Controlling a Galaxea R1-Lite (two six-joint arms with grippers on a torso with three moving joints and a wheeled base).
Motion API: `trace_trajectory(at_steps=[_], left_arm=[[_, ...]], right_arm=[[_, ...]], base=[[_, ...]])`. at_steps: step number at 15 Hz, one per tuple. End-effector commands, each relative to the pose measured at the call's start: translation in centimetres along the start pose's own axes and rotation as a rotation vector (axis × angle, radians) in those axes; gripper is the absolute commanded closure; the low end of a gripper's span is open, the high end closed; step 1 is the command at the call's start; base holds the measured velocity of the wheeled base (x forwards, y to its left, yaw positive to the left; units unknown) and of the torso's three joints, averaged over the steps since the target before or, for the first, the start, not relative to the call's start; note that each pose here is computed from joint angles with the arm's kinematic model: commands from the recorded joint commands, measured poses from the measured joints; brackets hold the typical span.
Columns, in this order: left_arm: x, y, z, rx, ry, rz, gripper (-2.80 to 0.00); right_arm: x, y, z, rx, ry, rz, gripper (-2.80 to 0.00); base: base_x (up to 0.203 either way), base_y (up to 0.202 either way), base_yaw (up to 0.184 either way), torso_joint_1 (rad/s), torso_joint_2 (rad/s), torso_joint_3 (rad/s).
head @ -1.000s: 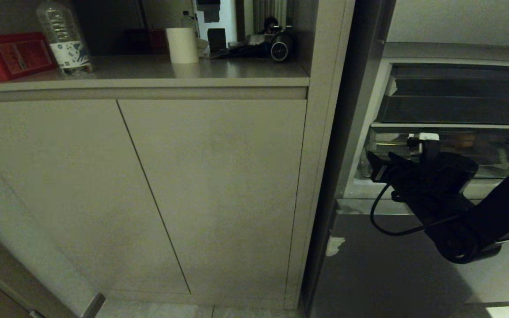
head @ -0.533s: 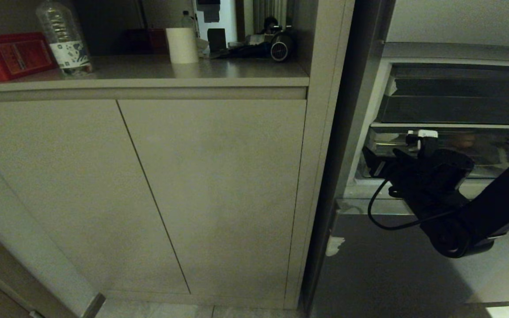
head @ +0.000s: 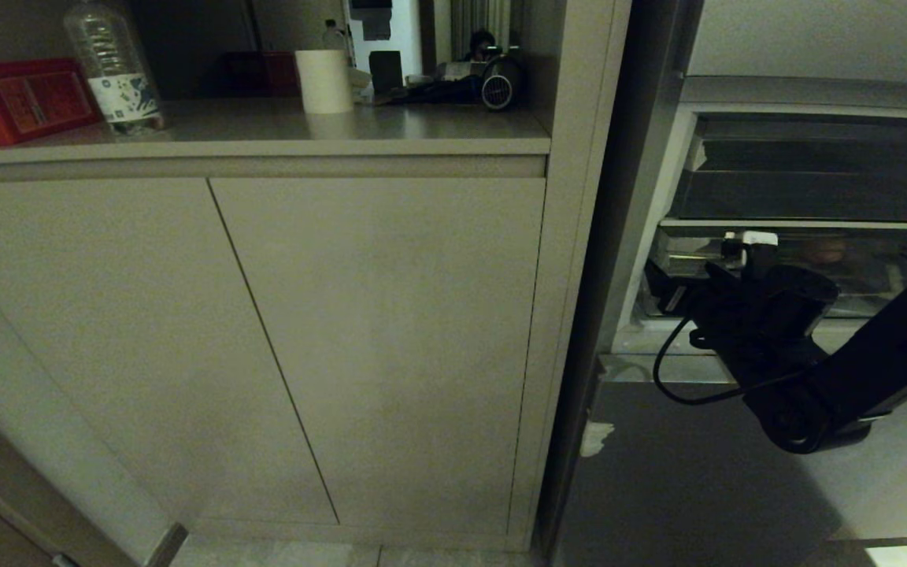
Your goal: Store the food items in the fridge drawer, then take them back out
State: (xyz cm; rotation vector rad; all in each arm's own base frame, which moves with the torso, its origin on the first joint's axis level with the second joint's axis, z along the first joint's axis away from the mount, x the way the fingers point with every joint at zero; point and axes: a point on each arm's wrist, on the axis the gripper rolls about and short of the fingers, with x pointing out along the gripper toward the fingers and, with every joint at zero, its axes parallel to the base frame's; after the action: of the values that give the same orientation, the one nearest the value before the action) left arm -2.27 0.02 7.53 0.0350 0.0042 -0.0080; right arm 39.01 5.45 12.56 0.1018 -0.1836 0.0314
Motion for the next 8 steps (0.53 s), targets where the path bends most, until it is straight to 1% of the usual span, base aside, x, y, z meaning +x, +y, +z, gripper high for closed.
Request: trace_trajectory(at_steps=[1,8], left_arm=[[0.0,0.0,-0.01,0.0,0.0,0.0,0.0],[0.0,0.0,0.0,0.0,0.0,0.0,0.0]], right_arm=[[0.2,-0.04,-0.02,0.002,-0.01,-0.001,-2.8],[0.64,0.19,0.07,0.001,-0.023,0.005,-2.8]], base=[[0.0,0.0,0.0,0.0,0.0,0.0],[0.0,0.0,0.0,0.0,0.0,0.0]])
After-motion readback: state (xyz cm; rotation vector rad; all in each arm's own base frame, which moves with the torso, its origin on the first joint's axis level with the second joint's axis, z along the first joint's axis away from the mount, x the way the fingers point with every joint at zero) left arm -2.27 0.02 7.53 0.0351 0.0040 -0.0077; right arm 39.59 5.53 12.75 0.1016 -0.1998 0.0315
